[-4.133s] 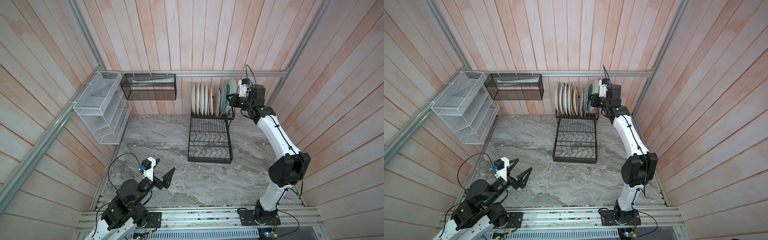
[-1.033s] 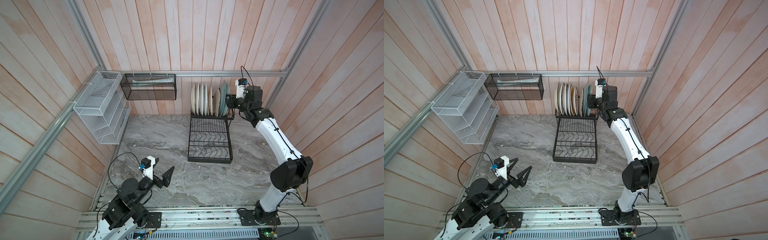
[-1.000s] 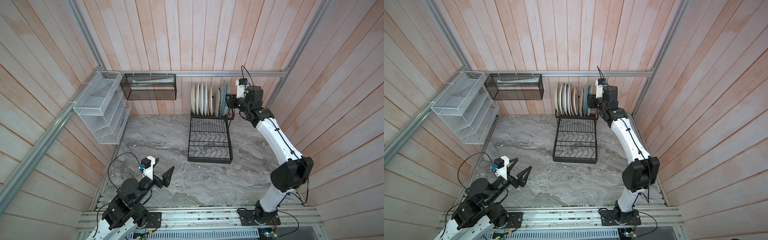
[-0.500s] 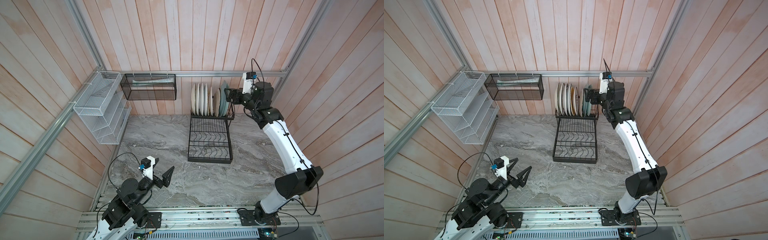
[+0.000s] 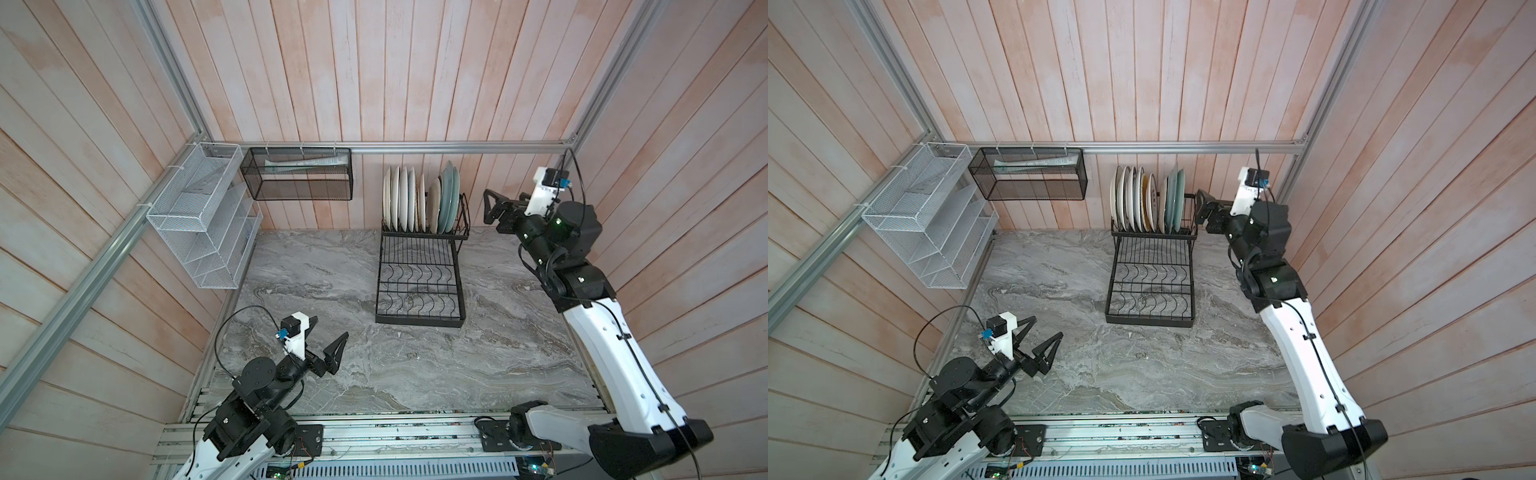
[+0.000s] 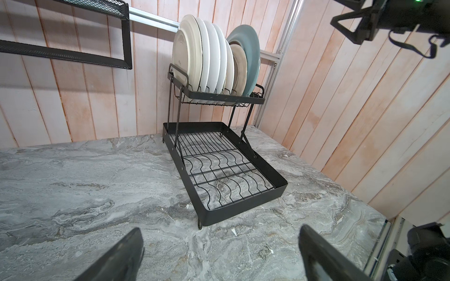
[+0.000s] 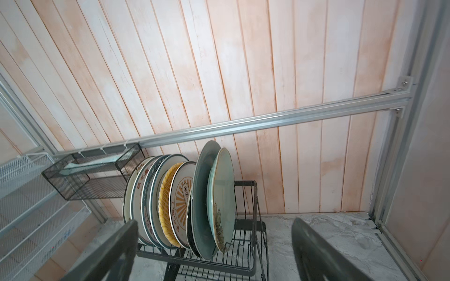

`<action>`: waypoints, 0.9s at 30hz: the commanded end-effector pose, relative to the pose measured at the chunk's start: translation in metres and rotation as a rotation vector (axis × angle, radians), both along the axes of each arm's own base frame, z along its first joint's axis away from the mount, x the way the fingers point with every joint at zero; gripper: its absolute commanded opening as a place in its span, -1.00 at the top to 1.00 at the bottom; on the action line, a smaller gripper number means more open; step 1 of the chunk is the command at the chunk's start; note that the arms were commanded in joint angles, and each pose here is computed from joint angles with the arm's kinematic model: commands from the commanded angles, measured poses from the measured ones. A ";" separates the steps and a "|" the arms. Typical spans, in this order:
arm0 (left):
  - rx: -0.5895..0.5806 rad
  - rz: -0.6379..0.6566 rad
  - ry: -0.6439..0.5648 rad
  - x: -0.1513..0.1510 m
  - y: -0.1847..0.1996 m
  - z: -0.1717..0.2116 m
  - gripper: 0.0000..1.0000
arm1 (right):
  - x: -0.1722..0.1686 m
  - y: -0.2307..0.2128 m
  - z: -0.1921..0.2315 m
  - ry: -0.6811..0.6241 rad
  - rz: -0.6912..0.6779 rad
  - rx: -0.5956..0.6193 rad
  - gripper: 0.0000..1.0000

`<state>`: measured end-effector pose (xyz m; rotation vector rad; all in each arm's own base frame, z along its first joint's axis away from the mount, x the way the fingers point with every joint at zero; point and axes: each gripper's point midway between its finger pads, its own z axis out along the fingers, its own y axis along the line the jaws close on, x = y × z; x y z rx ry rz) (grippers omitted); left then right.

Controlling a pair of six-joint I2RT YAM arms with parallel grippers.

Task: Load the plates into the dish rack

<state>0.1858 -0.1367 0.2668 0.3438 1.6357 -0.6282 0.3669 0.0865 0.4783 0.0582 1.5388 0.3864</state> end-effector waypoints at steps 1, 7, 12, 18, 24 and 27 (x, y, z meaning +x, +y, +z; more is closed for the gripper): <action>-0.001 0.000 0.036 0.001 -0.001 -0.001 -1.00 | -0.015 -0.022 -0.021 -0.012 -0.065 0.061 -0.96; -0.051 0.089 0.114 0.016 0.005 -0.006 -1.00 | -0.052 -0.063 -0.084 -0.049 -0.196 0.093 -0.95; -0.103 0.182 0.137 0.040 0.005 -0.015 -1.00 | -0.061 -0.082 -0.157 -0.006 -0.270 0.080 -0.96; -0.067 0.317 0.199 0.081 0.006 -0.032 -1.00 | -0.053 -0.086 -0.235 0.072 -0.235 0.081 -0.95; -0.062 0.544 0.262 0.128 0.051 -0.061 -1.00 | -0.053 -0.103 -0.271 0.079 -0.304 0.046 -0.95; -0.061 0.770 0.210 0.135 0.098 -0.071 -1.00 | -0.055 -0.108 -0.281 0.067 -0.331 0.021 -0.96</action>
